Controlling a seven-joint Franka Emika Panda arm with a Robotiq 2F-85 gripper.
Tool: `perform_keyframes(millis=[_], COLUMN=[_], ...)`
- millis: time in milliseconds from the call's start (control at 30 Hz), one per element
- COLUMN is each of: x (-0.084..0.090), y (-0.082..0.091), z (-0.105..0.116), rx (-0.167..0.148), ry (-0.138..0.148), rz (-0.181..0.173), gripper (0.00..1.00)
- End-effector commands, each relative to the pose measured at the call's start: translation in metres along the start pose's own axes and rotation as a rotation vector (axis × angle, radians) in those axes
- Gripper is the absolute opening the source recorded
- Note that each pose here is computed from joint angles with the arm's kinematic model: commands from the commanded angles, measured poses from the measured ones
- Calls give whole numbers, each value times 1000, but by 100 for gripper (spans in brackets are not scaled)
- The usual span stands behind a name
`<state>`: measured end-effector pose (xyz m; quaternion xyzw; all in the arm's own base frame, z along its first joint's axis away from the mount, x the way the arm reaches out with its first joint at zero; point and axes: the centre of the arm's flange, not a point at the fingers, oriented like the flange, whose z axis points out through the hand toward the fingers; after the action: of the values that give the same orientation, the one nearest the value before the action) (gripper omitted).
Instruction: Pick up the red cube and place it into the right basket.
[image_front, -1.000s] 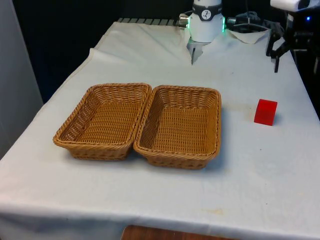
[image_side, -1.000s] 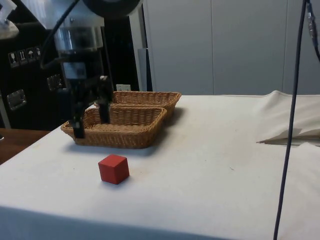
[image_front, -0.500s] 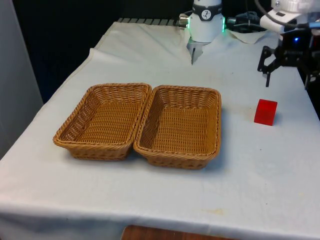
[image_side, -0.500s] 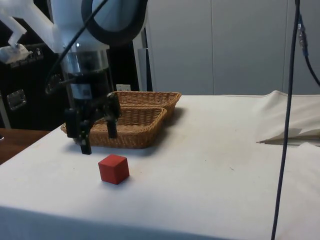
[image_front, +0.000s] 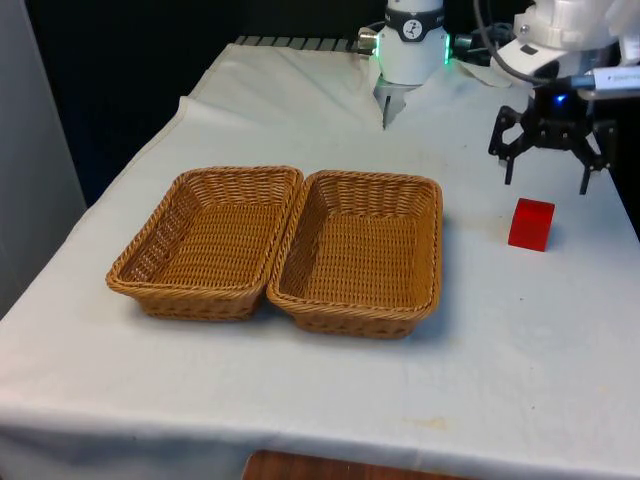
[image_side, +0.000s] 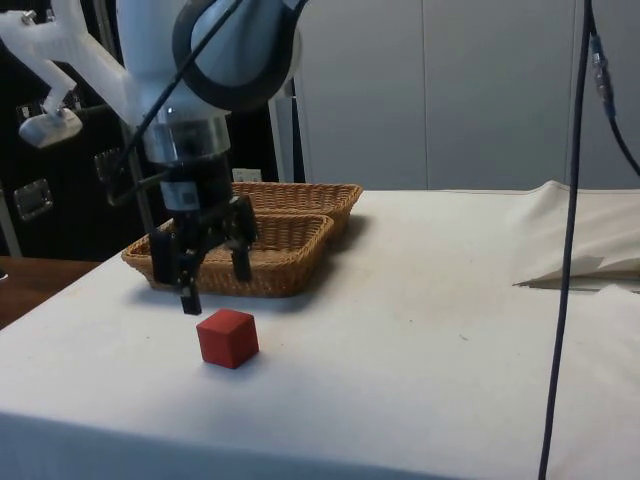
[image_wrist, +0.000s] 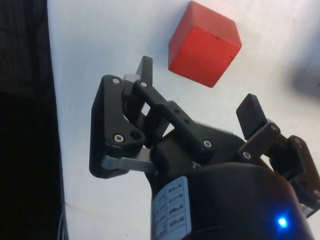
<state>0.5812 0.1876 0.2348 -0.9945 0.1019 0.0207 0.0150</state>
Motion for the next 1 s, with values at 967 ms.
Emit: perform_keyframes(millis=[967], x=[-4], y=[7], z=[51], rx=[55], ry=[56], rz=[47], gripper=[100])
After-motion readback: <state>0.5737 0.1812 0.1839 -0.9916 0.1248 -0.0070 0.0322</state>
